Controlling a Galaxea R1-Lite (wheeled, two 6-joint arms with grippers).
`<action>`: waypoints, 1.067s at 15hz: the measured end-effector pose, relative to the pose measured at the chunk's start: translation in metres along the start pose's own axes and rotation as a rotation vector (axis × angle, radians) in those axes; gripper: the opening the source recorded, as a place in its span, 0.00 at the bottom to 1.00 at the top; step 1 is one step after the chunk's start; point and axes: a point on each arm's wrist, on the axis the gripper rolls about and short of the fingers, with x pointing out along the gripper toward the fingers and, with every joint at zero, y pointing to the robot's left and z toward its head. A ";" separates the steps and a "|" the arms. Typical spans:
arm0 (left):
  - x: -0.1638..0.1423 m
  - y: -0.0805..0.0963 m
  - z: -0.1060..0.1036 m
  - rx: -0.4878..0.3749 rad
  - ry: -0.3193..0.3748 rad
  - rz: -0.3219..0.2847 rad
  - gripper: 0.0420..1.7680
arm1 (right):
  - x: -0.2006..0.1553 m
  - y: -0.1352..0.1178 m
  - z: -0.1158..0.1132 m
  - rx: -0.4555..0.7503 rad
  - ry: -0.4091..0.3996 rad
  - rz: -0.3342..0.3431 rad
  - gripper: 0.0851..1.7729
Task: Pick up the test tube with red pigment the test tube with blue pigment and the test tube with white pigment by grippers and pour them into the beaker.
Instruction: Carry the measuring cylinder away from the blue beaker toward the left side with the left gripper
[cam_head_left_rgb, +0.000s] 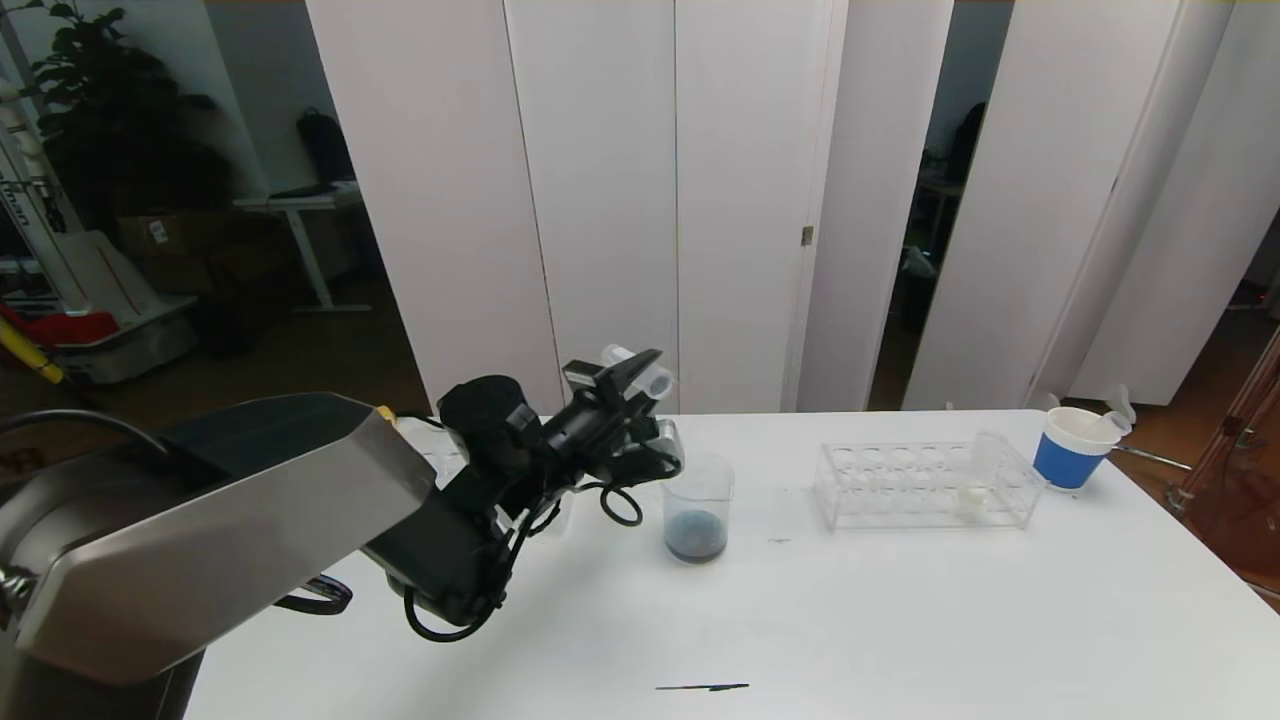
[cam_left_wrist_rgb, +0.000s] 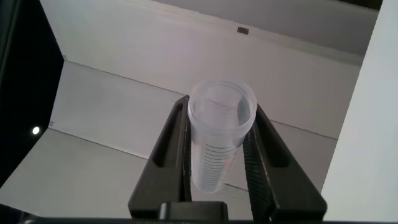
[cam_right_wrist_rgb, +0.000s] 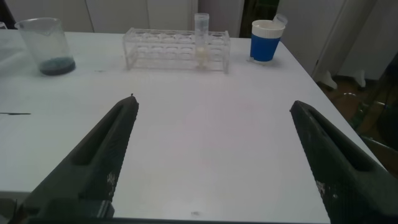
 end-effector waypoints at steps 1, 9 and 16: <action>-0.002 0.006 0.001 -0.039 0.045 0.003 0.30 | 0.000 0.000 0.000 0.000 0.000 0.000 0.99; -0.017 0.056 0.014 -0.717 0.426 0.077 0.30 | 0.000 0.000 0.000 0.000 0.000 0.000 0.99; -0.032 0.092 0.025 -1.292 0.682 0.195 0.30 | 0.000 0.000 0.000 0.000 0.000 -0.001 0.99</action>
